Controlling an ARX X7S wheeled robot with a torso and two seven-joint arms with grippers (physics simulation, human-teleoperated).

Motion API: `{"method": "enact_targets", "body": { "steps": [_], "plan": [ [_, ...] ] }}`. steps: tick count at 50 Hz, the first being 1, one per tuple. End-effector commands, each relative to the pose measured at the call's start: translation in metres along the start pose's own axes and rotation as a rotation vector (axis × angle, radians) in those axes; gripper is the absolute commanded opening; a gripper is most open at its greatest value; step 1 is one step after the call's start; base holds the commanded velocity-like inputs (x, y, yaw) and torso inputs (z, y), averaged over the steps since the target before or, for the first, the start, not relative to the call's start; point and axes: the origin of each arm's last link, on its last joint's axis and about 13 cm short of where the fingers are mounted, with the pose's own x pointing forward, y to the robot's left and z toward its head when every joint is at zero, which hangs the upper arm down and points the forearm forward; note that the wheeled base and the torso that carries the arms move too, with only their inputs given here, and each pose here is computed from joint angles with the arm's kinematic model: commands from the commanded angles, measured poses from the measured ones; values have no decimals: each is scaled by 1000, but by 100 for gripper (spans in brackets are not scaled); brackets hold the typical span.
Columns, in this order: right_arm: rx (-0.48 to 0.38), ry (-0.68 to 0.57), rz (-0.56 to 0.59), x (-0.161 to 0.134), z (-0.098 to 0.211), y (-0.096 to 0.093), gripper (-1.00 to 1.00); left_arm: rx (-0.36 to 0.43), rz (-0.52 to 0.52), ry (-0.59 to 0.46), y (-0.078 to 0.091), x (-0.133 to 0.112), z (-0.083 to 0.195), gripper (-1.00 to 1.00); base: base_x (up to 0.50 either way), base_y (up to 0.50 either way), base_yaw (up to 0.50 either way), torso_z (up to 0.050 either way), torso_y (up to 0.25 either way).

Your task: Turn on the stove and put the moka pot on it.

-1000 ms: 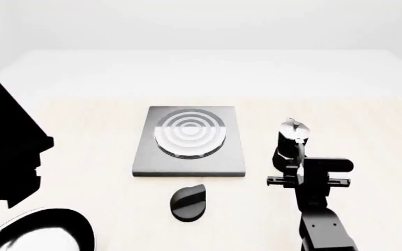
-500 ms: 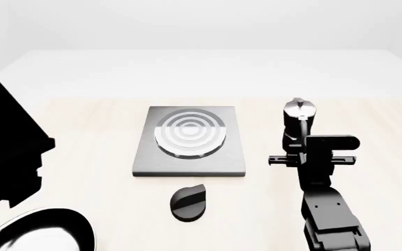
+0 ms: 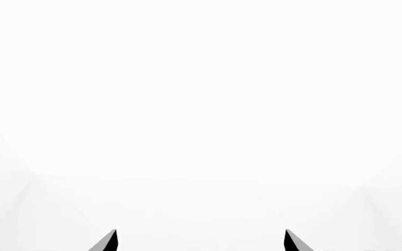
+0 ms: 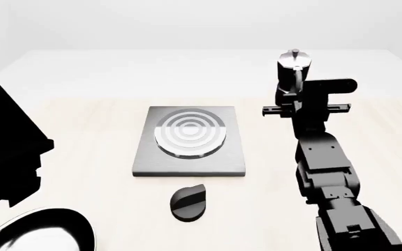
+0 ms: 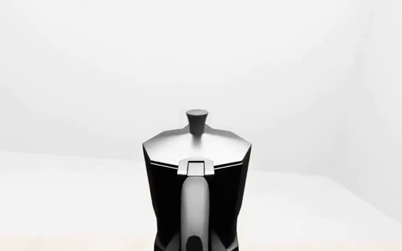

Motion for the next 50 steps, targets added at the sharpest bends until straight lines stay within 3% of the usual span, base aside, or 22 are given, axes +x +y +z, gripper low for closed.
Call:
{"method": "enact_targets", "body": {
  "steps": [1, 10, 29, 40, 50],
  "plan": [
    [-46, -34, 15, 21, 28, 0, -100, 6, 0, 6, 0, -1, -1, 100, 0, 0, 0, 0, 0],
    [-62, -39, -2, 30, 50, -1, -100, 6, -1, 9, 0, 0, -1, 100, 0, 0, 0, 0, 1],
    [43, -108, 221, 33, 65, 24, -100, 4, 1, 16, 1, 0, -3, 100, 0, 0, 0, 0, 1],
    [138, -182, 430, 30, 64, 38, -100, 4, 2, 19, 0, -1, -3, 100, 0, 0, 0, 0, 2],
    [186, -193, 471, 28, 61, 46, -100, 3, 0, 21, 0, -2, -4, 100, 0, 0, 0, 0, 1]
  ]
}}
